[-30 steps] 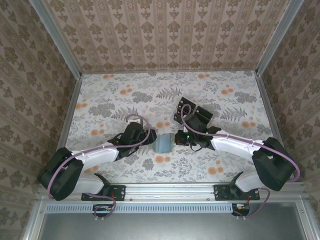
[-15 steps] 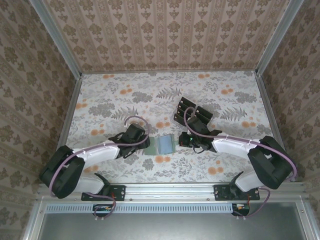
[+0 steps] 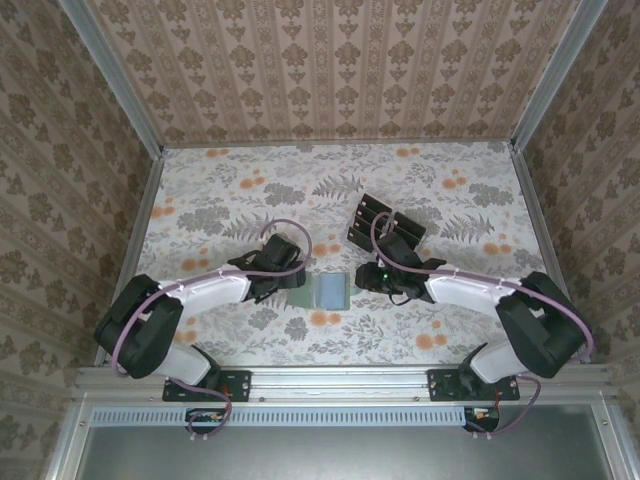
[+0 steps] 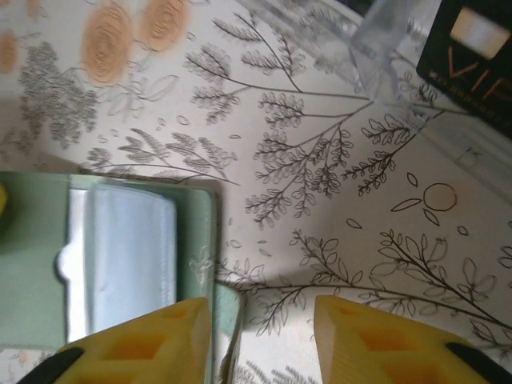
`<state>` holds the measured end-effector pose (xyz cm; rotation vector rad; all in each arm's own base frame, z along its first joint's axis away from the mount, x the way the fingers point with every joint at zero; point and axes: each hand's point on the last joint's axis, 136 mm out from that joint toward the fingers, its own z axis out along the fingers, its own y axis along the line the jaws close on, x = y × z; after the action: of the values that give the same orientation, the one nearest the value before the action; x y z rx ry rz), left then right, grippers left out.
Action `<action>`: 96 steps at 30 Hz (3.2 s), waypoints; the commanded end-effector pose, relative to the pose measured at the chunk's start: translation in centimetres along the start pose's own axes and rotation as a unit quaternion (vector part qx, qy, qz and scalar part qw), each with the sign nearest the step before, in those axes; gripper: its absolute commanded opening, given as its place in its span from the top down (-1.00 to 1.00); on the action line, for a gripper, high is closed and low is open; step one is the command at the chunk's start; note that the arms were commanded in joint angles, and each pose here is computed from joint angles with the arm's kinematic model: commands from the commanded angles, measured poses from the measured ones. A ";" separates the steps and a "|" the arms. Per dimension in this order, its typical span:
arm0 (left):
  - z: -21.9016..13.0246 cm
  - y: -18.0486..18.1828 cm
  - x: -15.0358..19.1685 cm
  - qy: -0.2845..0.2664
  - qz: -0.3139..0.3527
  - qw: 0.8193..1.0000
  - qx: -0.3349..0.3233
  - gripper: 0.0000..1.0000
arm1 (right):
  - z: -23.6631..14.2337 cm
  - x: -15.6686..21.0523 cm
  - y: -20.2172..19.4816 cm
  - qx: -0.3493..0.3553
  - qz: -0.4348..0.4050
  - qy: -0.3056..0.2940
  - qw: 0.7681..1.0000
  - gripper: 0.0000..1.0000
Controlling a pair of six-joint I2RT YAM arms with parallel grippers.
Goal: Put the credit cards into the card holder
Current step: Open the card holder at the center of the table, then flip over the card slot on the card holder.
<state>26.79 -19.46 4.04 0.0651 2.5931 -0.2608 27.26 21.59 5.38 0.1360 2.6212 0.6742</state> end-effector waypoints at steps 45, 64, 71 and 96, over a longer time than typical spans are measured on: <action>0.1 2.5 4.8 0.037 0.018 0.998 -0.040 -0.28 | 4.5 3.0 6.3 -0.020 -0.083 0.095 0.992 -0.03; 1.4 2.2 4.9 0.032 0.024 0.999 -0.035 -0.28 | 5.2 3.2 10.1 -0.130 -0.054 0.124 0.982 -0.03; 0.6 2.3 4.0 0.018 0.017 0.999 -0.030 -0.29 | 4.7 2.7 11.5 -0.152 -0.048 0.124 0.979 -0.02; -4.1 6.3 0.9 -0.045 -0.088 0.995 -0.008 -0.34 | 7.4 4.1 16.1 -0.147 -0.089 0.196 0.966 -0.02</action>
<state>25.41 -13.06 6.36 -0.1655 2.4845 -0.3102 26.94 39.40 5.34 -0.3021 2.7840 1.0961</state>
